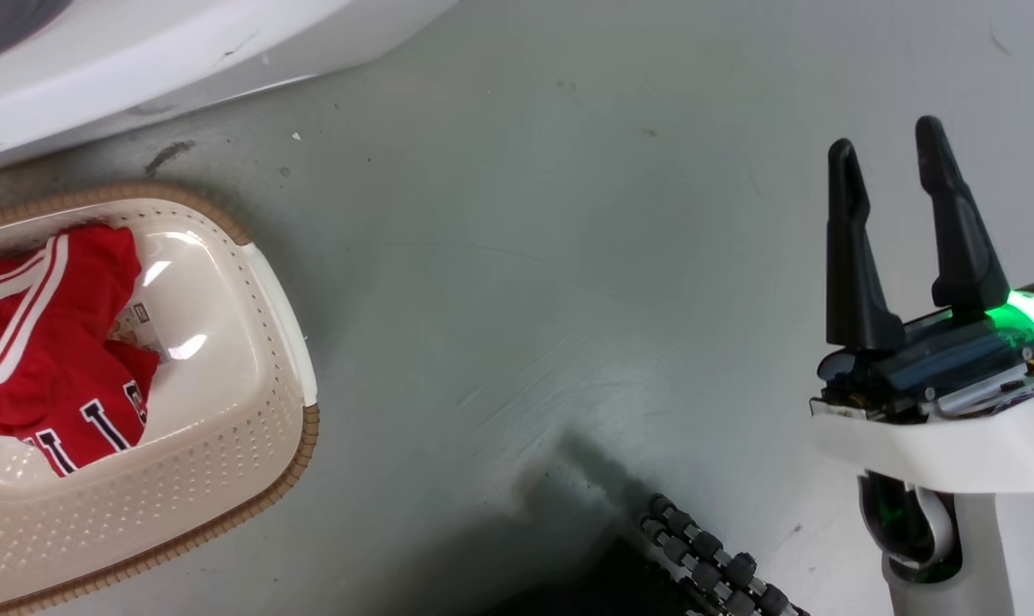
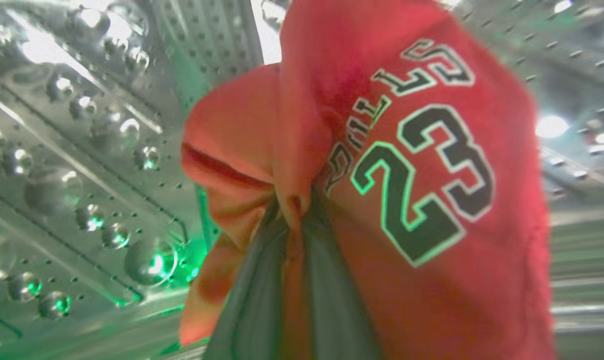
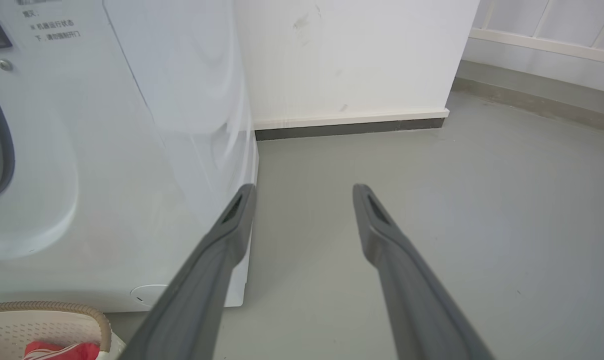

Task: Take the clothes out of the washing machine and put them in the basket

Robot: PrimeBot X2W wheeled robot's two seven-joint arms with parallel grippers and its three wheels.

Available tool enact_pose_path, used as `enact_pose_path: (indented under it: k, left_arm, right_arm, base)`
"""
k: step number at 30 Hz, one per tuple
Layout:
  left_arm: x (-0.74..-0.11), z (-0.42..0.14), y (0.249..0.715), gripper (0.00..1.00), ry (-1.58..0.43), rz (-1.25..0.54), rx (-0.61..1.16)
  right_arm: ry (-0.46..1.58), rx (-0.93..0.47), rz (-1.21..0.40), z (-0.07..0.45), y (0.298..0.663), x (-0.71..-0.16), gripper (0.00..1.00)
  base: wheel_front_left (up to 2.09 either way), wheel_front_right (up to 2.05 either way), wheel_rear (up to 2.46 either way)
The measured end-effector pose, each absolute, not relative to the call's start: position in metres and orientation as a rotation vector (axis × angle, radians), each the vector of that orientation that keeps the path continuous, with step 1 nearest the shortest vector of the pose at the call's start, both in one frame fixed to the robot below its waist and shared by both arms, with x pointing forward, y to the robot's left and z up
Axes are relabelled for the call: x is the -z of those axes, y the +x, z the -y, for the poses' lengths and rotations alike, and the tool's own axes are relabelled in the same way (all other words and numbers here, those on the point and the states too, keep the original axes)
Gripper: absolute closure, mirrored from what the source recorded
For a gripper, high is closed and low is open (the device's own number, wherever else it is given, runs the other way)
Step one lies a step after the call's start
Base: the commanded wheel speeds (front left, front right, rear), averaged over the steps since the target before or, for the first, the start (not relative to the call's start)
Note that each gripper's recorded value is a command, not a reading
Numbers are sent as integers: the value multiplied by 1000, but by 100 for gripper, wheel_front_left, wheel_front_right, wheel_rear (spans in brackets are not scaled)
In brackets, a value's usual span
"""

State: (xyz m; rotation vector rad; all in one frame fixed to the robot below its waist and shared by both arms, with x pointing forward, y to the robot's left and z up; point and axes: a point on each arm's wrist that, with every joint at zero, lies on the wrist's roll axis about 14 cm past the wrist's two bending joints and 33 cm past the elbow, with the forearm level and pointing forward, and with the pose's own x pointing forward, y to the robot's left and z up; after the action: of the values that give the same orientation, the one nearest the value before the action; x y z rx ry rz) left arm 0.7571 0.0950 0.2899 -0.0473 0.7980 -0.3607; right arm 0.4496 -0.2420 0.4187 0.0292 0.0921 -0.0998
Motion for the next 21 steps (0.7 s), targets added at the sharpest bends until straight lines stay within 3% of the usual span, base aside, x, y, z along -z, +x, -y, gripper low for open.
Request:
enact_pose_path:
  k: [11, 21]
  left_arm:
    - [-352, -89, 745, 100, 21, -508, 423]
    - [-413, -99, 667, 100, 1, -366, 441]
  right_arm:
    - [-55, 80, 3, 243, 459, -452, 0]
    - [-38, 6, 149, 216, 452, -510, 0]
  base:
    - [0, 0, 0]
    - [0, 0, 0]
